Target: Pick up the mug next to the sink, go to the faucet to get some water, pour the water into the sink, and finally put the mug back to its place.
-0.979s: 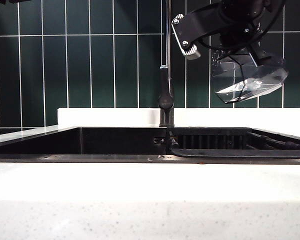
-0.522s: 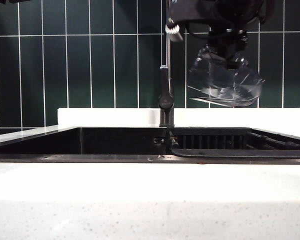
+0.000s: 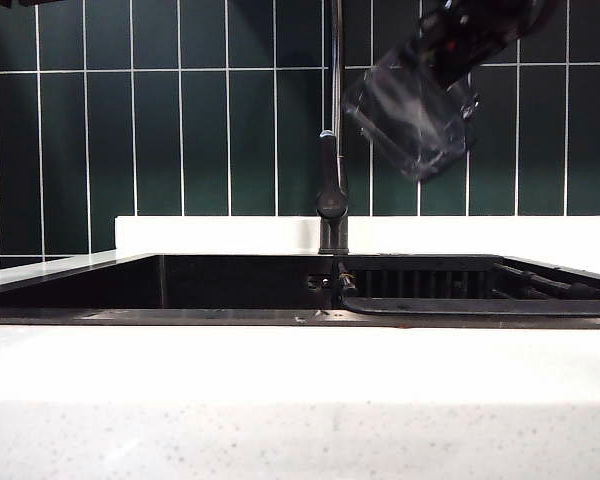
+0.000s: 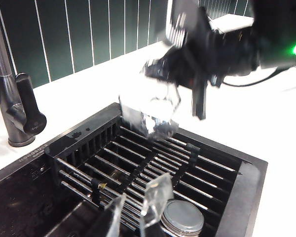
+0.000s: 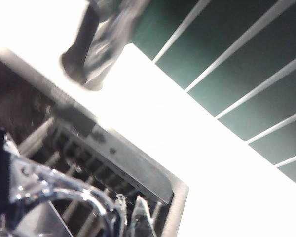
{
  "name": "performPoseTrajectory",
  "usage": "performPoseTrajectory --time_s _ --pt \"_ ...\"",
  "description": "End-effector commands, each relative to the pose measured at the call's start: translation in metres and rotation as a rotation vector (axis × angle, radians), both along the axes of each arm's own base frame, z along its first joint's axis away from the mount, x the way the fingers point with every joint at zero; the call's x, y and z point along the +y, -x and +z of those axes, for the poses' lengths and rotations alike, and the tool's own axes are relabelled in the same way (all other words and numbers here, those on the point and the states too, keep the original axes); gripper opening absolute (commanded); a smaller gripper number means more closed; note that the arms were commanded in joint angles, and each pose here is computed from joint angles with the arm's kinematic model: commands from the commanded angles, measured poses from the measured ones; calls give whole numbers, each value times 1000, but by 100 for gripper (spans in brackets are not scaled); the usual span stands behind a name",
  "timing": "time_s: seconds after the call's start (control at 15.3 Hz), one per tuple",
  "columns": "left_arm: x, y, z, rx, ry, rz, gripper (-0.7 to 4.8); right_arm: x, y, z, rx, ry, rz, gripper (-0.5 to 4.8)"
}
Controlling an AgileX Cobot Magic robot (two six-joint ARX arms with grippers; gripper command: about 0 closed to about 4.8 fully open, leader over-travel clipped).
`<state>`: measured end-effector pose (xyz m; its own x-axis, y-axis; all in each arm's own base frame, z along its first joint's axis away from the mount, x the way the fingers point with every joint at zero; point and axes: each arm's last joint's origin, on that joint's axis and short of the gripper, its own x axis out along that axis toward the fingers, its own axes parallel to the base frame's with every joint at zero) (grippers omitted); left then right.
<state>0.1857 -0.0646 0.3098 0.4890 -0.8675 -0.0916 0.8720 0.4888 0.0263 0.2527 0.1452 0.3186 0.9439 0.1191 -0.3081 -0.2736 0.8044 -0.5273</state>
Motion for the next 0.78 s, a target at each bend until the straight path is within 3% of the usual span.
performPoseTrajectory --time_s 0.07,0.46,0.78 --pt "0 0 1 -11 0 -4 65 -10 3 14 -25 -192 -4 -2" --pt "0 0 1 -24 -8 -6 65 -37 3 15 35 -398 119 -2" --pt "0 0 1 -46 -19 0 65 -92 3 3 53 -506 141 -2"
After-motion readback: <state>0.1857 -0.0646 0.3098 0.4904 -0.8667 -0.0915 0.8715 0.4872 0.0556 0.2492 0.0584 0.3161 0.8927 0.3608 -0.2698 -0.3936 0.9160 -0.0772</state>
